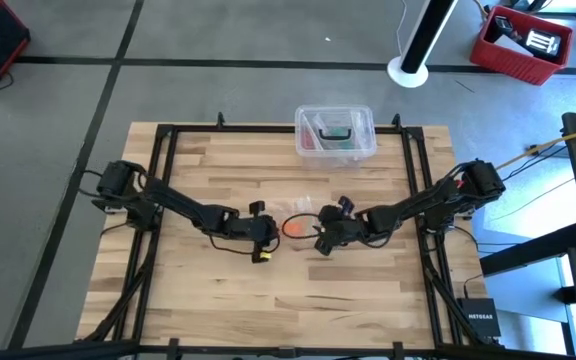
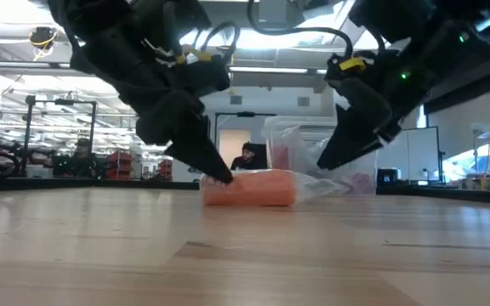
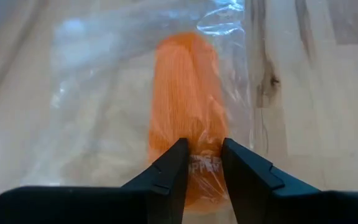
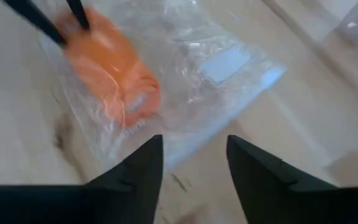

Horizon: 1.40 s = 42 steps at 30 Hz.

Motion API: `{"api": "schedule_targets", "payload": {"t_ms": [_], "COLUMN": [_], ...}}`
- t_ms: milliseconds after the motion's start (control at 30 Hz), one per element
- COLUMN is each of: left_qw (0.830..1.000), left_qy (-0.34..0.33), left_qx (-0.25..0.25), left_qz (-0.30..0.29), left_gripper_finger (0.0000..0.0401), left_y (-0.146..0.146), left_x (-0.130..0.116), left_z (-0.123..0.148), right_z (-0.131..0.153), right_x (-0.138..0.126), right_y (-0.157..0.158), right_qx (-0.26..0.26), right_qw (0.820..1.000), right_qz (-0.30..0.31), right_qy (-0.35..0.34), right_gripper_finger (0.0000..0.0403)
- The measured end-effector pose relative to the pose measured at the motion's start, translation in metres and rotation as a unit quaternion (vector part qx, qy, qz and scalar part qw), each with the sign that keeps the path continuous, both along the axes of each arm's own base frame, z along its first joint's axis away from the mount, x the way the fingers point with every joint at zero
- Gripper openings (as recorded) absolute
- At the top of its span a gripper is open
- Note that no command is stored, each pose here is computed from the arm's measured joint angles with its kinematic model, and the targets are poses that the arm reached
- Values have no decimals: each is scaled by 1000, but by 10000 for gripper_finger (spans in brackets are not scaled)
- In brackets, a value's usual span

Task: Roll bandage
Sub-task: Close the zip bag

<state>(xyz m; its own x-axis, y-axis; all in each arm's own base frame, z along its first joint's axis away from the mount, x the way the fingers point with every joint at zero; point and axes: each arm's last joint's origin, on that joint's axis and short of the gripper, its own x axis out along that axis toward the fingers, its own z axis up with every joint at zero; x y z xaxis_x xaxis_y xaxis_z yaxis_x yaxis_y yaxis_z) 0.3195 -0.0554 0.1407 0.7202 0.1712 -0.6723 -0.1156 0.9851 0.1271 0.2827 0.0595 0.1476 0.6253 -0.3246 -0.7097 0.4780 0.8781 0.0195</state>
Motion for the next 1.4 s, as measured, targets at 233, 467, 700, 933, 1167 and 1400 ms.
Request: {"api": "schedule_targets", "payload": {"t_ms": [233, 467, 700, 933, 1167, 1400], "left_qw": [999, 995, 997, 997, 997, 997], "left_qy": [-4, -43, -24, -25, -26, -27], "left_qx": [-46, -75, -70, -68, -68, -70], "left_qz": [0, -46, -28, -28, -27, -26], "left_gripper_finger": [89, 88, 88, 88, 88, 88], "left_y": [-25, -54, -49, -48, -48, -48], "left_x": [0, -3, -4, -4, -4, -4], "left_z": [-13, -7, -11, -11, -11, -10], "right_z": [-14, -13, -14, -35, -32, -32], "right_x": [-7, -5, -4, -27, -36, -13], "right_y": [-1, -1, -3, -20, -31, -44], "right_qx": [25, 13, -9, 45, 90, 81], "right_qw": [999, 999, 997, 990, 964, 961], "right_qz": [-6, 6, 29, 28, 60, 77], "right_qy": [-39, -48, -67, -128, -243, -253], "right_gripper_finger": [221, 217, 213, 213, 213, 213]}}
